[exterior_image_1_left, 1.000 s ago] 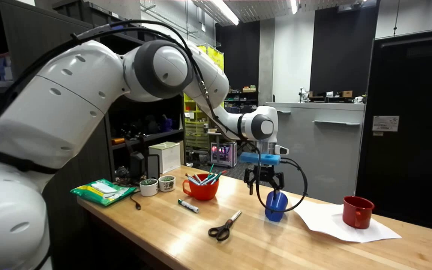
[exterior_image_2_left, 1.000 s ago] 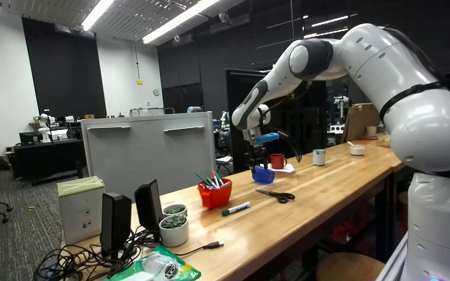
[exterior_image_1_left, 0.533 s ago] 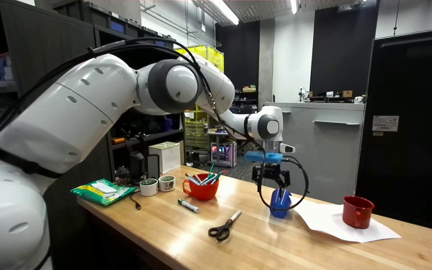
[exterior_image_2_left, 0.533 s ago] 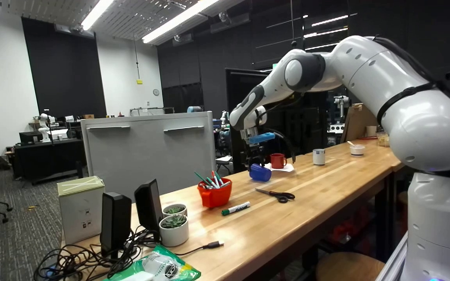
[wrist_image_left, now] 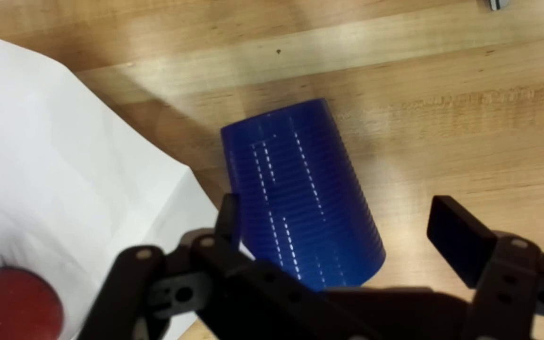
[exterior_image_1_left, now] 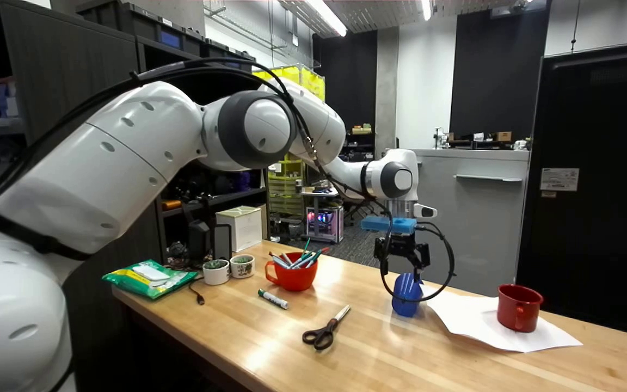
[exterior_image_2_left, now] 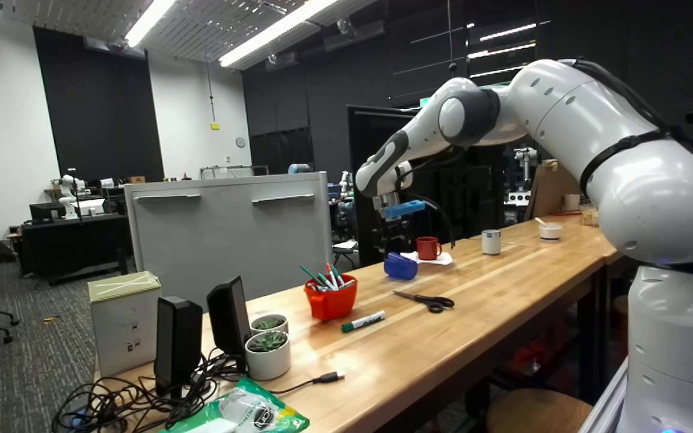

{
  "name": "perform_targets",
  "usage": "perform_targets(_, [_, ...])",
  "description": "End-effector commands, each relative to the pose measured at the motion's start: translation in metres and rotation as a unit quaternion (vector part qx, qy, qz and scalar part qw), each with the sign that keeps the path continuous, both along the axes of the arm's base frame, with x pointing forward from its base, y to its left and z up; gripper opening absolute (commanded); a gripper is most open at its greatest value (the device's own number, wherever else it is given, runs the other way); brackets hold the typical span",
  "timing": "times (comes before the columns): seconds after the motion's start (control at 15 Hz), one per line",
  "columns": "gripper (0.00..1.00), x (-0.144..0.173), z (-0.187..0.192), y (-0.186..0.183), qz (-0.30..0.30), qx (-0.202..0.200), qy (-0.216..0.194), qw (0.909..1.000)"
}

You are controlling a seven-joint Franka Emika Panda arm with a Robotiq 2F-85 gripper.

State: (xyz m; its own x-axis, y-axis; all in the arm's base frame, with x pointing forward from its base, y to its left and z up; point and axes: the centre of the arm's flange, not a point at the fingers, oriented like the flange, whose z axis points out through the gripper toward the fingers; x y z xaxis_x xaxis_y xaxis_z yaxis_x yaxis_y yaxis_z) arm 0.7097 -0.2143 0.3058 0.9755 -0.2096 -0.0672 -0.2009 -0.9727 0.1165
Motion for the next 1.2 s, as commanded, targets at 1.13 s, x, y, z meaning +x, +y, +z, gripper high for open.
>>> perform_targets(1.13, [0.61, 0.000, -0.045, -0.032, 0.009, 0.027, 0.025, 0.9993])
